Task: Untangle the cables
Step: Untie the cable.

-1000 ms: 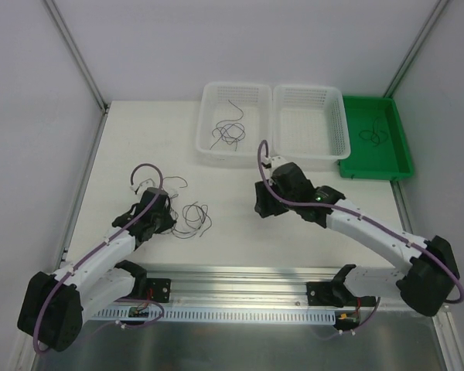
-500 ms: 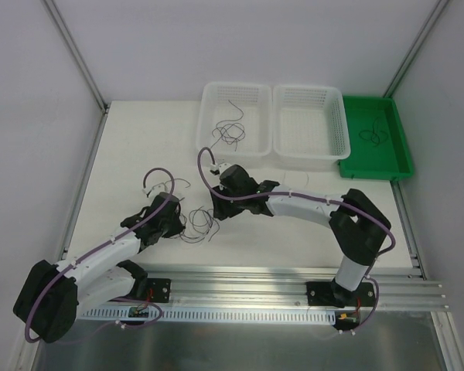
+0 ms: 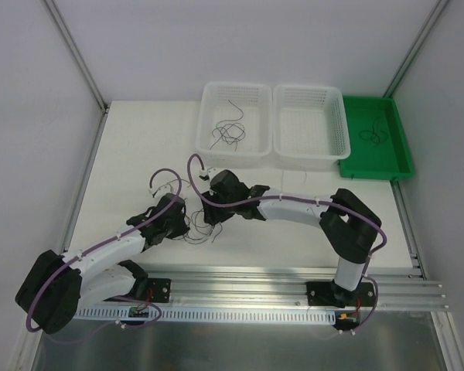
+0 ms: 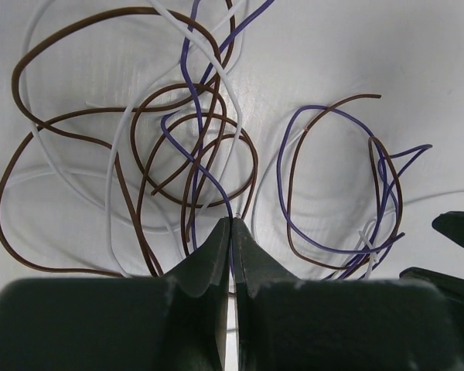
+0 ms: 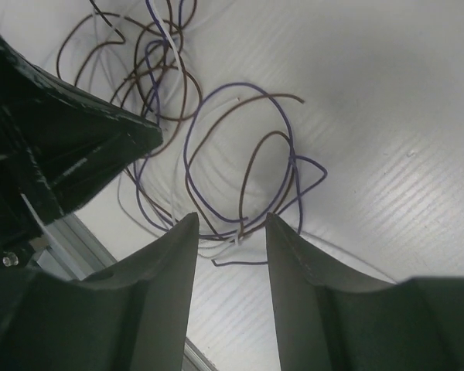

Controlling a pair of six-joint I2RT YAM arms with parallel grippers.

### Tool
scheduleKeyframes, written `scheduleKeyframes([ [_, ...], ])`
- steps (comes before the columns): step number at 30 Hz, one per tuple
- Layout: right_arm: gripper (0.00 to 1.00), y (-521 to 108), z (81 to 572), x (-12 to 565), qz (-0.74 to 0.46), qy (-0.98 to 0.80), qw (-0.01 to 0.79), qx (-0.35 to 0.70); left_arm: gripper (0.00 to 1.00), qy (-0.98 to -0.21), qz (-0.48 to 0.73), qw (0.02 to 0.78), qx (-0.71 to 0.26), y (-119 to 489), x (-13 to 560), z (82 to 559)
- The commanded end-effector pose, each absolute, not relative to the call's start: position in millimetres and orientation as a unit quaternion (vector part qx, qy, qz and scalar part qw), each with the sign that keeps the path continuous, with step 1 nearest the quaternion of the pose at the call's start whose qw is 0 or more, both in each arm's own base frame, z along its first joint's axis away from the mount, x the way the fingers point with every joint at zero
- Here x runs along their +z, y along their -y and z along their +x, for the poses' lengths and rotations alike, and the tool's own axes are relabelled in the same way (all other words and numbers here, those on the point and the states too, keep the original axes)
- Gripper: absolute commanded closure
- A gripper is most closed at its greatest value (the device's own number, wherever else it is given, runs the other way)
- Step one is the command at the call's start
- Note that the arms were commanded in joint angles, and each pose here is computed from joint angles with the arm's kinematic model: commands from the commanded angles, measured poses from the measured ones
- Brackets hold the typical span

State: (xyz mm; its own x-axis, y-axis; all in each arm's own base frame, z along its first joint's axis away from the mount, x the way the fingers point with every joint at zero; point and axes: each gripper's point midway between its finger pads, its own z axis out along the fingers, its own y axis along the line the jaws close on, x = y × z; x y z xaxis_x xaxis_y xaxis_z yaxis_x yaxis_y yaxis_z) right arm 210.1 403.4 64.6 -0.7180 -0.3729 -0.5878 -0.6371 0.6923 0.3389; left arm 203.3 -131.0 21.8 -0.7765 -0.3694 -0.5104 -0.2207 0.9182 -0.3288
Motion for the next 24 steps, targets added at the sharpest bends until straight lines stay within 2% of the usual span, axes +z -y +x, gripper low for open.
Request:
scheduleKeyframes([
  [1, 0.57, -424, 225, 92, -0.276, -0.871, 0.284, 0.290, 1.00, -0.929, -0.164, 0.303, -0.134, 137, 25, 208],
  [10, 0.71, -433, 230, 55, -0.273, -0.885, 0.263, 0.271, 1.00, -0.929, -0.167, 0.302, -0.132, 135, 22, 207],
  [12, 0.77, -431, 230, 55, -0.273, -0.885, 0.264, 0.269, 1.00, -0.930, -0.166, 0.303, -0.129, 135, 21, 206],
  [13, 0.86, -430, 230, 60, -0.272, -0.884, 0.270, 0.270, 1.00, -0.929, -0.168, 0.303, -0.127, 133, 21, 206],
  [16, 0.99, -414, 231, 68, -0.276, -0.884, 0.281, 0.252, 1.00, -0.930, -0.170, 0.305, -0.118, 129, 17, 205],
  [17, 0.99, -405, 240, 87, -0.271, -0.879, 0.313, 0.239, 1.00, -0.930, -0.170, 0.306, -0.115, 128, 16, 205],
  [19, 0.99, -377, 241, 93, -0.265, -0.884, 0.321, 0.213, 1.00, -0.930, -0.172, 0.306, -0.108, 124, 13, 203],
  [20, 0.99, -360, 252, 120, -0.243, -0.879, 0.352, 0.211, 1.00, -0.929, -0.174, 0.308, -0.105, 123, 13, 204],
  [23, 0.99, -296, 265, 130, -0.199, -0.892, 0.370, 0.165, 1.00, -0.929, -0.174, 0.311, -0.096, 118, 10, 203],
  [24, 0.99, -278, 267, 158, -0.184, -0.881, 0.399, 0.172, 1.00, -0.929, -0.175, 0.312, -0.095, 118, 10, 203],
])
